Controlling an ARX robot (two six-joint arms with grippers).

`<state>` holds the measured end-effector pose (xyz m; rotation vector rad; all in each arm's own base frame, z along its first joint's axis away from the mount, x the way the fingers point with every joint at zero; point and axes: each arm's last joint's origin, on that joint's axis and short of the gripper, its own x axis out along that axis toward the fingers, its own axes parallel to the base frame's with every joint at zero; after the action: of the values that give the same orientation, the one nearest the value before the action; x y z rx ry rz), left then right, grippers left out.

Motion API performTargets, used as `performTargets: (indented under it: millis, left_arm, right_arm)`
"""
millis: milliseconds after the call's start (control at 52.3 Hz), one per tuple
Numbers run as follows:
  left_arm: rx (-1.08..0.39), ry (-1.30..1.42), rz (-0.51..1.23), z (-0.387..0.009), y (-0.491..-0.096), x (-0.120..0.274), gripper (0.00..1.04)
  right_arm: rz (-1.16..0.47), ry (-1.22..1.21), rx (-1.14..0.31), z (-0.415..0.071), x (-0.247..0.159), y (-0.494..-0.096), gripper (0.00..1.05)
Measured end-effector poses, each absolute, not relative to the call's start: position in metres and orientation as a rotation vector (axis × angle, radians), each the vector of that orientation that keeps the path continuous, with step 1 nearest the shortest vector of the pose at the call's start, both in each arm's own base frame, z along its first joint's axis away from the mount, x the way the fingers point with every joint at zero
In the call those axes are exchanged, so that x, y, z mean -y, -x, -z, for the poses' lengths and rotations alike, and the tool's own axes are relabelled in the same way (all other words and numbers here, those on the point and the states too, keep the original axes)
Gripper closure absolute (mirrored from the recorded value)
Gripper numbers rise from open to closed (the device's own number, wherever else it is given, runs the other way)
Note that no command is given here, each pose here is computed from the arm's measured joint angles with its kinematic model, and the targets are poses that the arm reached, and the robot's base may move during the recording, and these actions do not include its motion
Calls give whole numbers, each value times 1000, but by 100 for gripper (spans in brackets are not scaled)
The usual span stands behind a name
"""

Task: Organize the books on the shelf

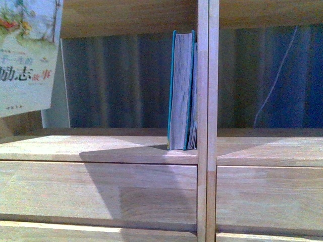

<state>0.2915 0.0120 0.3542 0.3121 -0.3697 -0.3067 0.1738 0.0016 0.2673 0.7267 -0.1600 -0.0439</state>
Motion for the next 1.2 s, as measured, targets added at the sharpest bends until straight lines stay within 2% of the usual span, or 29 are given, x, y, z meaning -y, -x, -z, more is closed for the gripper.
performTargets:
  millis: [229,554,879,1204]
  left_arm:
    - [349,-278,354,-328,-346,4,98]
    - [374,-246,381,-332,-409,40,98]
    - [384,-197,431,-325,-444,78,98]
    - [346,-130,401,-303,-469,90,98]
  right_arm:
    - [-10,-716,152,-273,-15,-168,7]
    - [-47,-722,157,-279,-24,-163,7]
    - [-92,-747,146,-280,-38,-160,7]
    - [-144,-742,165,-292,-48,-155,7]
